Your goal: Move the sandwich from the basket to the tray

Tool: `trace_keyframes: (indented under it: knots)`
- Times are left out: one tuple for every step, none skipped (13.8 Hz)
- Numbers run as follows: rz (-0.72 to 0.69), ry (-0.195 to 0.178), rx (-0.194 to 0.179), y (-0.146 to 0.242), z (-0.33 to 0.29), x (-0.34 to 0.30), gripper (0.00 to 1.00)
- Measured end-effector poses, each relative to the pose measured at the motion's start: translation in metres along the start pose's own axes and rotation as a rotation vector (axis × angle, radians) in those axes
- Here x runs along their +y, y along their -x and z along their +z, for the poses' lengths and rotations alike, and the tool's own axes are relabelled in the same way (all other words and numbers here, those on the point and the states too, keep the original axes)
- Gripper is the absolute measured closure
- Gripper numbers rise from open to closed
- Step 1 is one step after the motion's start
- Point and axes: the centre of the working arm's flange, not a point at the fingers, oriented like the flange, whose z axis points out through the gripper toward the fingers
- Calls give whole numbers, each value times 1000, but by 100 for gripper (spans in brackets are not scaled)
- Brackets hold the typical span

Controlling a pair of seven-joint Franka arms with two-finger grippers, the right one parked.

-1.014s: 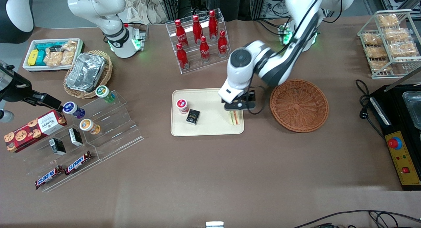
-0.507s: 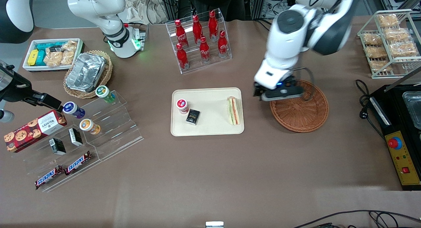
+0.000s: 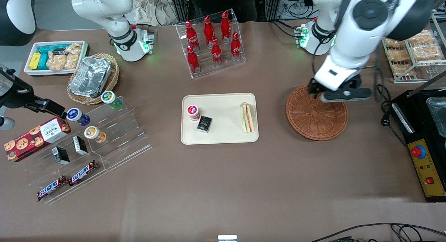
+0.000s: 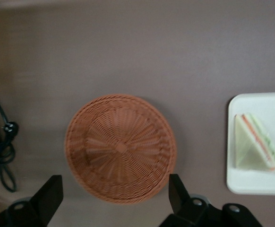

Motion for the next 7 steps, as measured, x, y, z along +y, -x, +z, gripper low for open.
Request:
trace_keyframes:
  knots:
    - [-1,10,0,0,-5,-18,0]
    - [-2,21,4,1,-10,-35,0]
    - [-4,40,8,3,-14,-50,0]
    - [-12,71,12,6,-20,-63,0]
    - [-26,99,18,9,-25,-76,0]
    - [-37,117,26,13,-30,-88,0]
    - [-45,126,36,16,-35,-96,0]
